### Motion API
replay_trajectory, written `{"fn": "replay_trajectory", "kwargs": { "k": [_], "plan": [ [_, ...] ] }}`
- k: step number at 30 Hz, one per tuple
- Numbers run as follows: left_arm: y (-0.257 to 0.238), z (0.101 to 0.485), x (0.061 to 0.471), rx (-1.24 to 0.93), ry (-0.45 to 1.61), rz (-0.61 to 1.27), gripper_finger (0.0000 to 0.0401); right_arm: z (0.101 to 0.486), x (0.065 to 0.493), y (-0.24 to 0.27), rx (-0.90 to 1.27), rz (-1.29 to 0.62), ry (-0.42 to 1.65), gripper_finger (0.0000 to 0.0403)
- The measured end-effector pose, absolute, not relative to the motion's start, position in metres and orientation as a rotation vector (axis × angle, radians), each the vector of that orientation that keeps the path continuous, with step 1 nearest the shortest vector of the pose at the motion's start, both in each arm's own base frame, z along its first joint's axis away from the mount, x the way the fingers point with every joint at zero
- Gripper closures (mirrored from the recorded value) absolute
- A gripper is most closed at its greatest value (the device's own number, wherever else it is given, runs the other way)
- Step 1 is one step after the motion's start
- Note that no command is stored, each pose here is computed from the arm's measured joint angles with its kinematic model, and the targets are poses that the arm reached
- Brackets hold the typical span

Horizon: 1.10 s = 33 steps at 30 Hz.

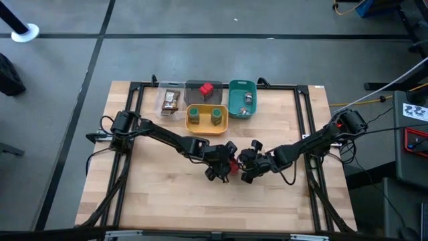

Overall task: Sort spices by type
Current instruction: Put the red can into the black transparent bin

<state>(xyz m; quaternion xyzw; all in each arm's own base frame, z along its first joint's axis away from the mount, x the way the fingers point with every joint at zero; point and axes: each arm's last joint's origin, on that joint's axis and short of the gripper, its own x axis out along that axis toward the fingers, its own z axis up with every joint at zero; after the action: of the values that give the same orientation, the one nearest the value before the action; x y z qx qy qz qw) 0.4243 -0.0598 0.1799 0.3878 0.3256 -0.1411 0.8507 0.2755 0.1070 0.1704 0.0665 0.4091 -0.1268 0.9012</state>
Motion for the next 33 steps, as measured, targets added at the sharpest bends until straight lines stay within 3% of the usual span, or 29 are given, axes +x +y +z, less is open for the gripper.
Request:
{"fn": "replay_trajectory", "kwargs": {
  "k": [6, 14, 22, 33],
  "plan": [
    [-0.058, 0.179, 0.423, 0.677, 0.717, -0.241, 0.0139, 0.171, 0.276, 0.107, 0.134, -0.252, 0.846, 0.0249],
    [-0.057, 0.176, 0.419, 0.508, 0.792, -0.267, 0.0136, 0.172, 0.277, 0.109, 0.129, -0.227, 0.836, 0.0249],
    [-0.051, 0.175, 0.417, 0.431, 0.798, -0.388, 0.0136, 0.174, 0.279, 0.110, 0.104, -0.201, 0.824, 0.0249],
    [-0.055, 0.171, 0.417, 0.466, 0.798, -0.395, 0.0136, 0.177, 0.282, 0.111, 0.087, -0.177, 0.795, 0.0249]
  ]
}}
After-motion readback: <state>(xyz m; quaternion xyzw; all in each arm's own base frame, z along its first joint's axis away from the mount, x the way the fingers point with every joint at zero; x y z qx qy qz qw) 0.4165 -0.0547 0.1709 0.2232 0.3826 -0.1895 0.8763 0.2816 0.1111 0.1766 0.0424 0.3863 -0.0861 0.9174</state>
